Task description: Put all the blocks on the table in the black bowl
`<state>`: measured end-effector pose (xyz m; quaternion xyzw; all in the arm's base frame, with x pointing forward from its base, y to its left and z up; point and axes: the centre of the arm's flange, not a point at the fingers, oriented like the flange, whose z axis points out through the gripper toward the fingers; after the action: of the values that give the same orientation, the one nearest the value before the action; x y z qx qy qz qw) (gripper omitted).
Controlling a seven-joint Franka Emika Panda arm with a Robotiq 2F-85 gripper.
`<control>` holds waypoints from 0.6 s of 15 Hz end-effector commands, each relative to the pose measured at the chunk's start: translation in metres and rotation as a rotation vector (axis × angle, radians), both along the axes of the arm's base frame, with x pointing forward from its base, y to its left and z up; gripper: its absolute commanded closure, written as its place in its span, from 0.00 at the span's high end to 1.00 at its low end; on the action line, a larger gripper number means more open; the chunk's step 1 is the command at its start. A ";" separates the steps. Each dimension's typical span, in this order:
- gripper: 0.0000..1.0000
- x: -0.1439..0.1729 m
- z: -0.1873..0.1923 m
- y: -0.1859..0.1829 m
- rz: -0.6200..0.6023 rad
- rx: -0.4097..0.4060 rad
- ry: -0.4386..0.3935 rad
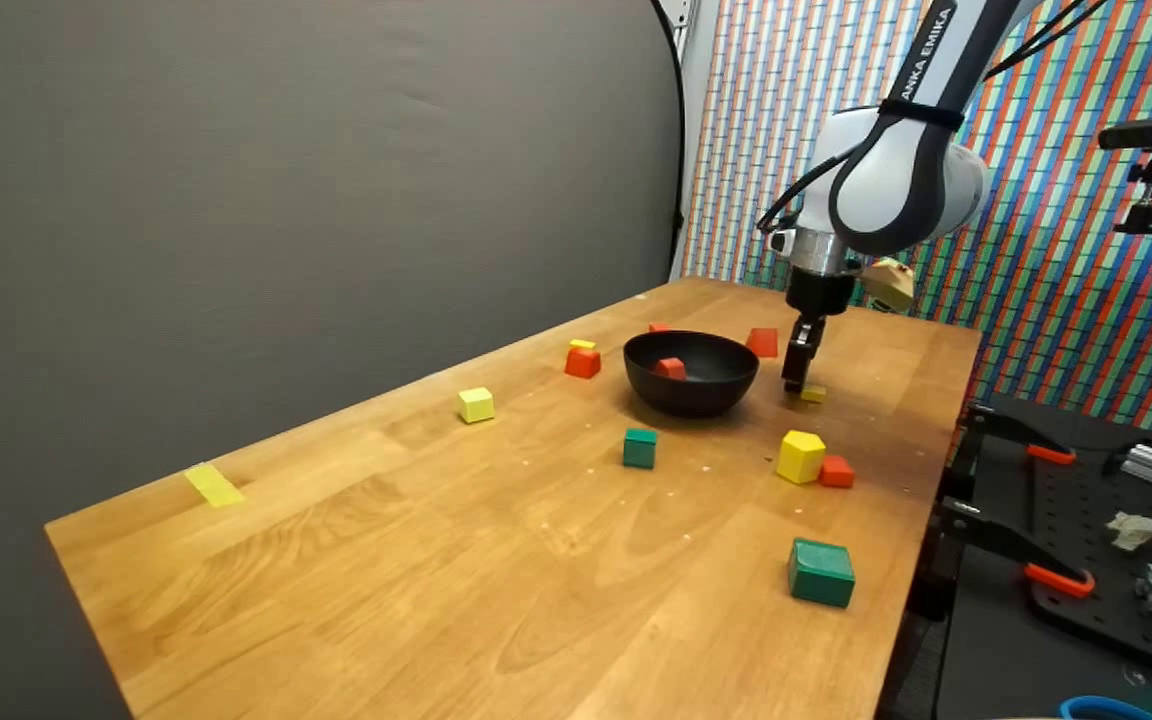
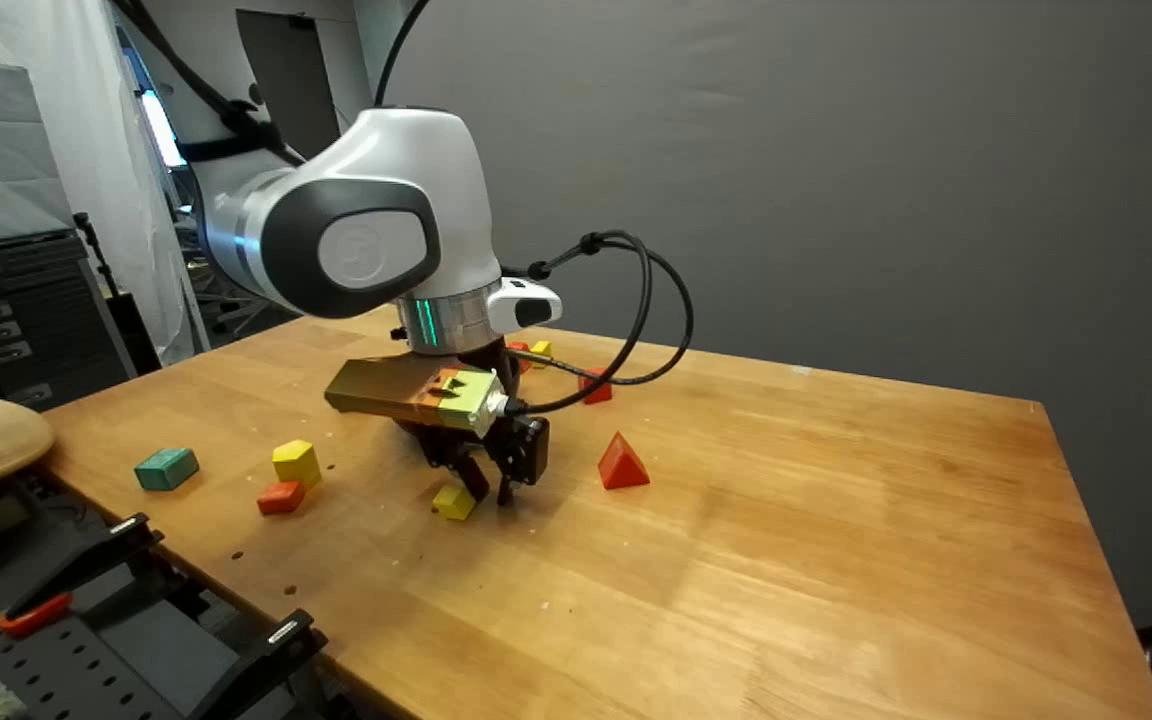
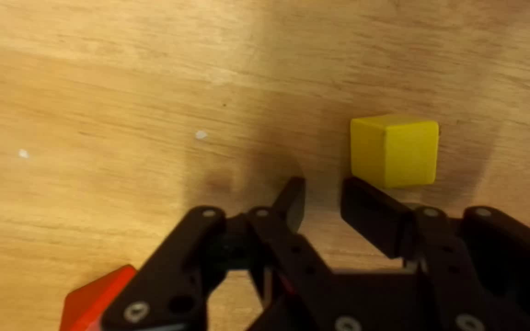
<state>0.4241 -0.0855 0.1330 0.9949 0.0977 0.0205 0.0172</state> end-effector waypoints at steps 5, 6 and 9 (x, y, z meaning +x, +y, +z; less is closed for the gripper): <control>0.31 -0.021 0.058 -0.014 -0.060 0.008 -0.063; 0.38 -0.022 0.063 -0.014 -0.058 0.012 -0.075; 0.36 -0.015 0.048 -0.010 -0.050 0.005 -0.062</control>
<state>0.4086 -0.0950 0.1809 0.9959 0.0724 0.0510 0.0183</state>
